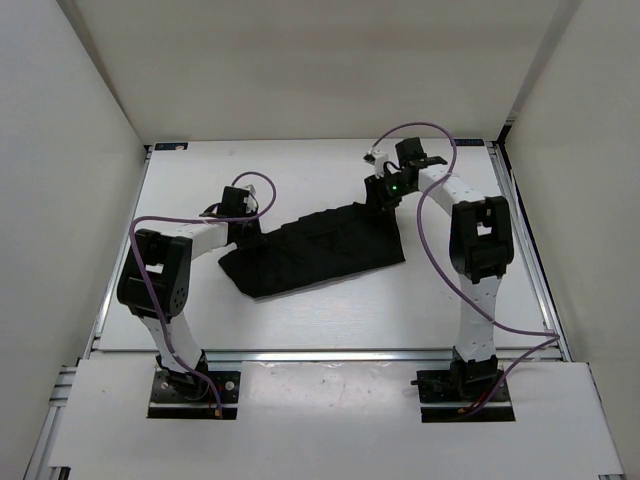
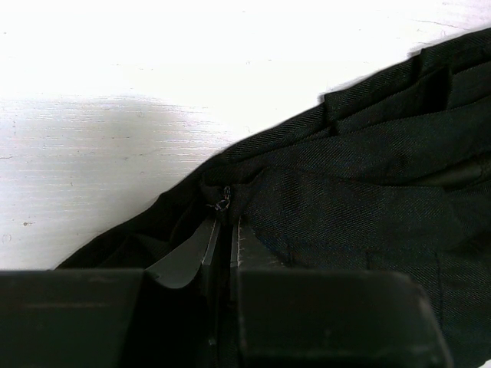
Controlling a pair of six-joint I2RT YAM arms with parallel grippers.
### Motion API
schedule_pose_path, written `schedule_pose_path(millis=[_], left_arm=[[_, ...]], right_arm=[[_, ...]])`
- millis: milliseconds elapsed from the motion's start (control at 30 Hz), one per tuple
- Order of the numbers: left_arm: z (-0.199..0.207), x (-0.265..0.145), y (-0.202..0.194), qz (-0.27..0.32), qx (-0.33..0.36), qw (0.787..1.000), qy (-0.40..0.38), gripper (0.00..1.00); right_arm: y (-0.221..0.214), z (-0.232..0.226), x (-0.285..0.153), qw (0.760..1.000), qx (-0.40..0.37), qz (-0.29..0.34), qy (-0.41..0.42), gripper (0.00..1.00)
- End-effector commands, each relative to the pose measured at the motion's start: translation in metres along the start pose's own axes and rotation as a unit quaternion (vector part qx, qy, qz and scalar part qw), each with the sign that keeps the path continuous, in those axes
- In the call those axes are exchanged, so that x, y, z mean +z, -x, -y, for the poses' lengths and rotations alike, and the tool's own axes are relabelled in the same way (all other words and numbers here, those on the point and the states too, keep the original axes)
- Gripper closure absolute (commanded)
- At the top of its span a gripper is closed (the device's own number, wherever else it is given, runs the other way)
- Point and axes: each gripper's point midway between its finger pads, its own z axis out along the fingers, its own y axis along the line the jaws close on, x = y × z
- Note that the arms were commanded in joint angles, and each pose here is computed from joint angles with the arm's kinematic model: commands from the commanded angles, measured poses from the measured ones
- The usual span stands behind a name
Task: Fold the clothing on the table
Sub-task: Fold the skirt
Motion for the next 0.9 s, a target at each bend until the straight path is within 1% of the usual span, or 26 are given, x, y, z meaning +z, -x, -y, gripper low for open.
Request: schedule_pose_path(millis=[0,33,67,100,167,200,267,333,367,400,467,533,600,633,700,800,867], left_arm=[[-0.012,0.004,-0.012,-0.025,-0.001,0.999,0.021,1.0],[-0.01,0.004,-0.014,-0.027,0.001,0.999,0.018,1.0],[-0.01,0.004,-0.012,-0.025,-0.004,1.0,0.017,1.0],[-0.009,0.003,-0.011,-0.024,-0.003,1.0,0.016,1.0],[-0.004,0.003,-0.01,-0.023,-0.004,1.0,0.005,1.0],[-0.003,0.0,-0.009,-0.023,-0.011,1.0,-0.003,1.0],[0.004,-0.009,0.006,-0.002,-0.022,0.999,-0.028,1.0],[0.018,-0.026,0.035,0.028,-0.038,0.997,-0.069,1.0],[0.023,-0.032,0.051,0.043,-0.043,0.995,-0.08,1.0],[0.022,-0.04,0.06,0.048,-0.052,0.994,-0.088,1.0],[0.028,-0.057,0.09,0.082,-0.055,0.99,-0.104,1.0],[0.031,-0.076,0.107,0.109,-0.063,0.985,-0.122,1.0],[0.029,-0.077,0.107,0.109,-0.07,0.983,-0.13,1.0],[0.03,-0.079,0.107,0.111,-0.071,0.982,-0.135,1.0],[0.03,-0.078,0.103,0.111,-0.071,0.982,-0.136,1.0],[0.031,-0.074,0.089,0.097,-0.066,0.982,-0.147,1.0],[0.037,-0.077,0.081,0.086,-0.063,0.979,-0.174,1.0]], right_arm=[[0.008,-0.013,0.003,0.999,-0.009,0.014,0.031,0.6],[0.005,-0.014,0.006,0.999,-0.009,0.011,0.032,0.62],[0.001,-0.011,0.007,1.0,-0.006,0.007,0.03,0.68],[0.002,-0.009,0.007,0.999,-0.005,0.009,0.03,0.76],[-0.004,-0.008,0.005,0.999,0.008,0.002,0.034,0.91],[0.007,-0.01,-0.003,0.999,0.005,0.017,0.031,0.94],[0.017,-0.014,-0.02,0.999,0.006,0.027,0.019,0.97],[0.03,-0.013,-0.045,0.999,0.012,0.042,-0.01,0.98],[0.038,-0.01,-0.063,0.998,0.02,0.051,-0.04,0.99],[0.047,-0.012,-0.08,0.996,0.019,0.065,-0.055,1.0],[0.047,-0.004,-0.103,0.992,0.037,0.073,-0.098,1.0],[0.047,0.003,-0.131,0.986,0.053,0.093,-0.129,1.0],[0.032,0.005,-0.137,0.983,0.076,0.092,-0.137,1.0],[0.033,0.003,-0.144,0.982,0.078,0.102,-0.139,1.0],[0.015,0.001,-0.143,0.979,0.101,0.095,-0.147,1.0],[-0.006,-0.011,-0.141,0.978,0.11,0.082,-0.155,1.0],[-0.021,-0.027,-0.14,0.98,0.117,0.067,-0.149,1.0]])
